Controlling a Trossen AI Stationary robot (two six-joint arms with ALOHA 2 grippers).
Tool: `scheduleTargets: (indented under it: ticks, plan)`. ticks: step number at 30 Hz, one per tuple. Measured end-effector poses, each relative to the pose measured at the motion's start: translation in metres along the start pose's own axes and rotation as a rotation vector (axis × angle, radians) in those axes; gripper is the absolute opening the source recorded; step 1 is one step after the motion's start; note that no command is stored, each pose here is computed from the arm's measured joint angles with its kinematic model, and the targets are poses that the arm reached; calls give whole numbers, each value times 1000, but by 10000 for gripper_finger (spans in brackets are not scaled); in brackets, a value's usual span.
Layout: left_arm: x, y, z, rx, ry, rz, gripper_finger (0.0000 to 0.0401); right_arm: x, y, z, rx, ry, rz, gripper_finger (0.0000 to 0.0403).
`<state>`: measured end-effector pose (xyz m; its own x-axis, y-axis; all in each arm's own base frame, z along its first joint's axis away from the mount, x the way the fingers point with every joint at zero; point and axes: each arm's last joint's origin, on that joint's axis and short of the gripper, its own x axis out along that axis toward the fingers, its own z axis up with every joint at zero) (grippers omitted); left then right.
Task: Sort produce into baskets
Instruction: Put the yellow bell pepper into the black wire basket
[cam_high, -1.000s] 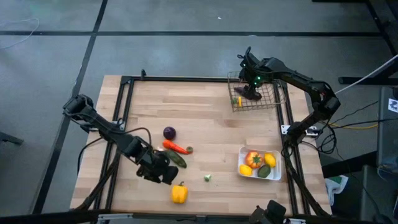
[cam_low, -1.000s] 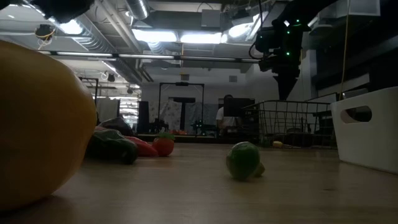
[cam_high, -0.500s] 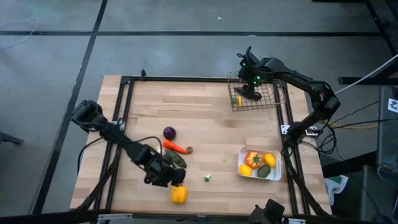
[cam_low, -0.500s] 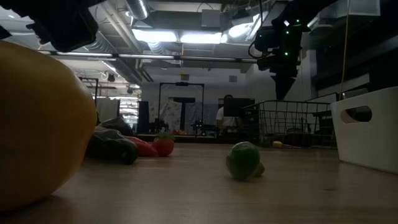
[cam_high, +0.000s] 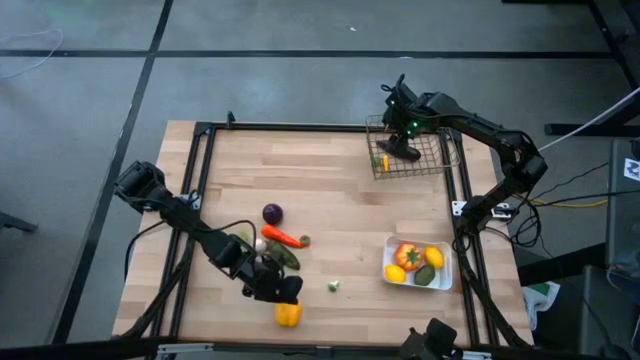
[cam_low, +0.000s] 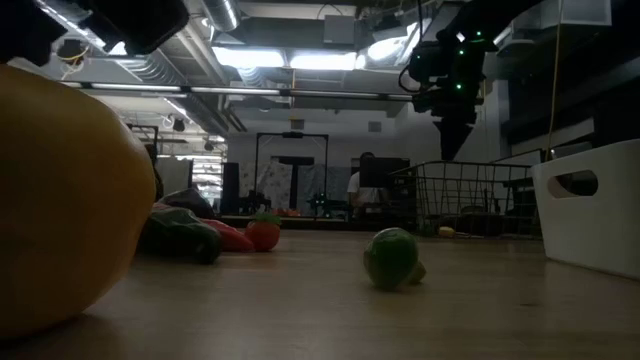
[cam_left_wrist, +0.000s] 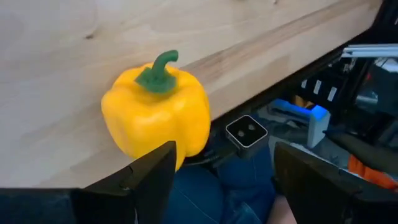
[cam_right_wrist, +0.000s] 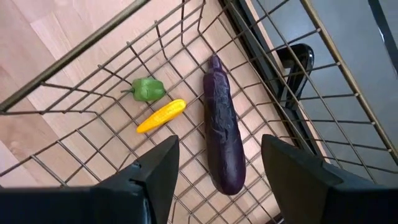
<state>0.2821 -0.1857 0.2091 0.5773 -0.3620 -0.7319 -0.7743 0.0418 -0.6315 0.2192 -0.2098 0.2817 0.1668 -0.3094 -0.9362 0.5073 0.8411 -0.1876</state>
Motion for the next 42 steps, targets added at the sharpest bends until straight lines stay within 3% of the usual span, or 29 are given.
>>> scheduleTargets:
  ticks: [4, 8, 20, 25, 31, 42]
  plan:
    - [2, 7, -5, -54, -1, 47, 265, 0, -1, 2, 3, -24, -6, 225]
    - [6, 9, -7, -23, -4, 48, 276, 0, -1, 3, 4, -32, -8, 225]
    - [14, 17, -10, 52, -26, 88, 397, 0, -1, 5, 6, -50, -13, 225]
    - [14, 21, -8, 49, -47, 133, 389, 0, -2, 7, 8, -73, -19, 225]
    - [14, 21, -8, -37, -59, 123, 389, 0, -2, 8, 9, -78, -21, 225]
    - [30, 20, -9, -50, -64, 69, 389, 0, -2, 8, 10, -82, -22, 225]
